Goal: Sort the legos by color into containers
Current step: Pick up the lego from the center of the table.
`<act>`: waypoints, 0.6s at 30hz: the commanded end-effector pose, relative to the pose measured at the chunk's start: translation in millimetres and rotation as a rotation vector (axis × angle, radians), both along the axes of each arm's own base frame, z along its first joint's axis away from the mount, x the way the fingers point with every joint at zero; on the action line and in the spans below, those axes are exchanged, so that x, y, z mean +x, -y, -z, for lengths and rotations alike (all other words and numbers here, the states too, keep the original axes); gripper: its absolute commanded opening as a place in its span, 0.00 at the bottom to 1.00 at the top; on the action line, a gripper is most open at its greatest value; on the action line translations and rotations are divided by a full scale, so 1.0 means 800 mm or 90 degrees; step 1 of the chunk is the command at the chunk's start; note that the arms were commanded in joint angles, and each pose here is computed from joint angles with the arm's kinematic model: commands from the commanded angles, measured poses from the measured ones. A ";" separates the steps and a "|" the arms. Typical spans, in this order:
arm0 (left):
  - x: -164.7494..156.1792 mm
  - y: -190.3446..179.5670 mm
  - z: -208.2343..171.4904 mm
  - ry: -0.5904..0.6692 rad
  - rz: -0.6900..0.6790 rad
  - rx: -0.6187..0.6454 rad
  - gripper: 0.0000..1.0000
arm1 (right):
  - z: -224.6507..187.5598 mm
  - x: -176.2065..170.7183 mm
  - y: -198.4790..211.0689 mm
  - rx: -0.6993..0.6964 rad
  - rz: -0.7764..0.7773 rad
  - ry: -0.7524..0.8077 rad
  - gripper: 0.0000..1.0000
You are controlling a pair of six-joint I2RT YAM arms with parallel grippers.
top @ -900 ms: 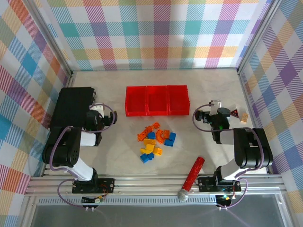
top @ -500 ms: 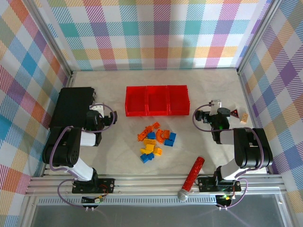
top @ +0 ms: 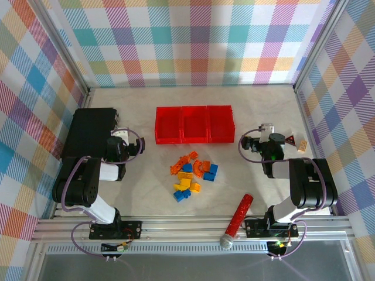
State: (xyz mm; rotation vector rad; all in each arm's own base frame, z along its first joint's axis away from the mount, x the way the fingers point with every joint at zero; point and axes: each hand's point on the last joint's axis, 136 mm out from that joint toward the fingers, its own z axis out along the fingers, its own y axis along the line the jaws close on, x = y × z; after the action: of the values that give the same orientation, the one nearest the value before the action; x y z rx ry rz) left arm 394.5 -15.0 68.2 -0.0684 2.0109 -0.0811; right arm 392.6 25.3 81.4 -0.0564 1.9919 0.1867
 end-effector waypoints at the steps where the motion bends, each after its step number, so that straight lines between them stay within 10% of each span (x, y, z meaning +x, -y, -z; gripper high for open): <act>1: 0.008 0.001 -0.015 0.023 0.003 0.011 1.00 | -0.013 0.008 0.002 0.004 0.002 0.017 0.99; 11: 0.004 -0.001 -0.054 0.014 -0.053 0.078 1.00 | -0.040 -0.004 0.041 0.008 0.136 -0.022 0.99; 18: -0.010 -0.009 -0.142 0.065 -0.142 -0.013 1.00 | -0.089 -0.046 0.034 0.250 0.259 -0.172 0.99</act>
State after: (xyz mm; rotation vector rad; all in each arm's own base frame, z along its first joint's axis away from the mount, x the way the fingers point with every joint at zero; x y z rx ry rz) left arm 394.0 -19.0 177.1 -0.1655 1.8485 0.0230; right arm 389.5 -6.3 179.7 0.3841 1.9887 0.2048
